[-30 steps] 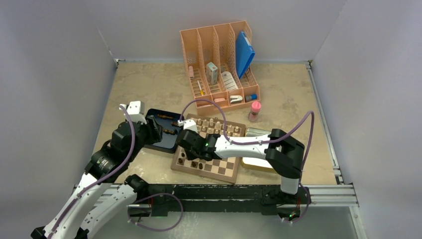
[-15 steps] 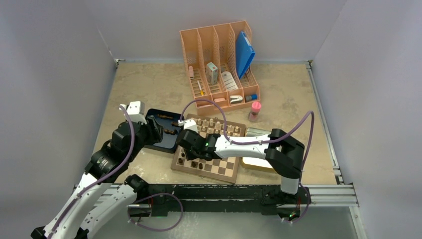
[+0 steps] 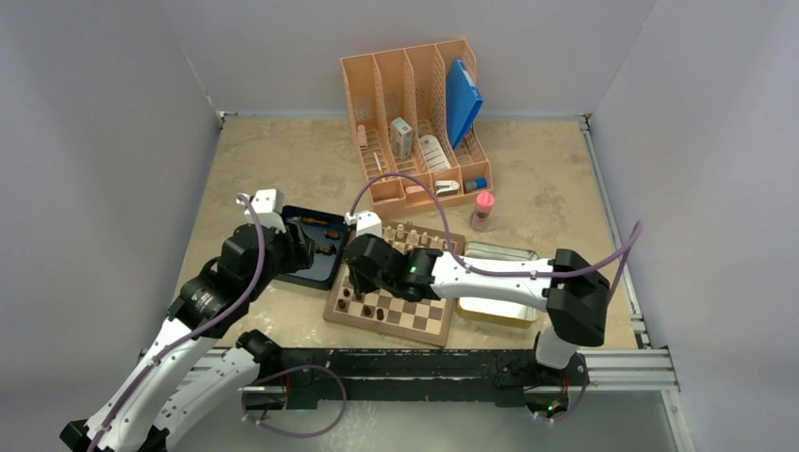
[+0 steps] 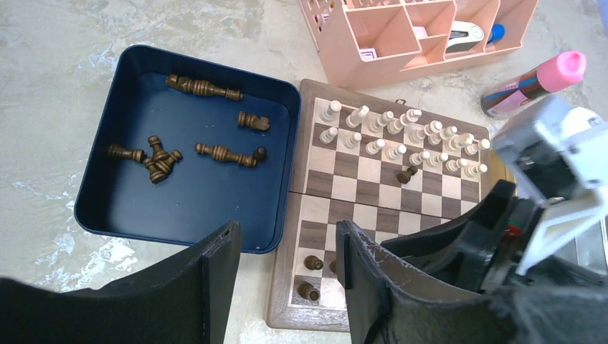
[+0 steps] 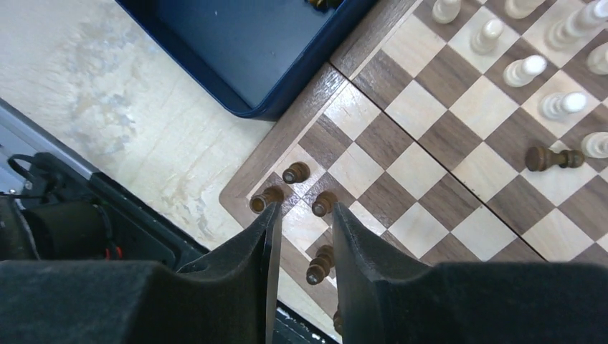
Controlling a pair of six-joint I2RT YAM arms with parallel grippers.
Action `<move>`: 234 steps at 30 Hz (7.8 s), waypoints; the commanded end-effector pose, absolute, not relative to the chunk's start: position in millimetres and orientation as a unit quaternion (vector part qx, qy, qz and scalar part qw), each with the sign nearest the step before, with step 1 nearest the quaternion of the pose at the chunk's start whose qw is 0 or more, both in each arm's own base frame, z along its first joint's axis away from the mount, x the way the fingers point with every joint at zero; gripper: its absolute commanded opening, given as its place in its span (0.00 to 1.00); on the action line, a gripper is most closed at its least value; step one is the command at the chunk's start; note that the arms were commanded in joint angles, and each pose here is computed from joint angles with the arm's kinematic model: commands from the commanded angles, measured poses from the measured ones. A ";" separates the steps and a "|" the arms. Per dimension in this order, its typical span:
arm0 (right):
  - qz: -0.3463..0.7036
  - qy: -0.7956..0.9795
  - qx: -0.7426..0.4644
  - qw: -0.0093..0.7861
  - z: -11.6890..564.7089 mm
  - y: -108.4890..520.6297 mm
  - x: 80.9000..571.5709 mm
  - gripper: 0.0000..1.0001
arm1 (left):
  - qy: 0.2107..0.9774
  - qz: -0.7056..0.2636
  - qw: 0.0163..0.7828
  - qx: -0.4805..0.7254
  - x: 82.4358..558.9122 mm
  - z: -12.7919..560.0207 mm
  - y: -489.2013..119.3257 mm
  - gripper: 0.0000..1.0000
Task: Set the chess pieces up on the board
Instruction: Place the chess piece on the chessboard, then pick up the chess piece from the chessboard, then place the chess piece on the chessboard.
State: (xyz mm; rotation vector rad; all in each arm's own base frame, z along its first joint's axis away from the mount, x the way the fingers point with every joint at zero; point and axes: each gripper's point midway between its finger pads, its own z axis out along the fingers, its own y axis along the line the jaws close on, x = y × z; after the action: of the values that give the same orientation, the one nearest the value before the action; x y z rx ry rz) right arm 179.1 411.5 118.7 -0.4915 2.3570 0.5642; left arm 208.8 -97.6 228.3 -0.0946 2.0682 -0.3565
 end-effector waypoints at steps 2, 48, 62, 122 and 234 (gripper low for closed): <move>0.203 0.896 -0.131 0.373 139.5 388.0 208.8 0.34 | 0.837 -0.170 0.518 -0.037 210.4 247.5 -102.2 0.51; 0.085 0.866 0.382 0.311 78.4 295.8 264.9 0.37 | 0.827 -0.192 0.528 -0.003 210.0 254.3 -112.9 0.50; 0.078 0.857 0.400 0.315 82.1 293.6 267.3 0.39 | 0.824 -0.198 0.531 -0.006 206.1 257.3 -111.5 0.51; 0.055 0.865 0.413 0.279 49.2 300.0 261.5 0.33 | 0.809 -0.211 0.549 -0.003 199.8 267.8 -108.6 0.51; 0.413 0.708 0.073 0.568 295.2 224.8 193.6 0.99 | 0.911 -0.285 0.281 0.102 197.7 173.8 -258.0 0.06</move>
State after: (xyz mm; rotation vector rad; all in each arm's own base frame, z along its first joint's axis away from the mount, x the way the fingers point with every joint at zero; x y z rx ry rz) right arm 186.5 248.3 262.6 -0.0181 1.7260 0.9570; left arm 194.5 -256.5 195.4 0.2937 2.4228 -0.9179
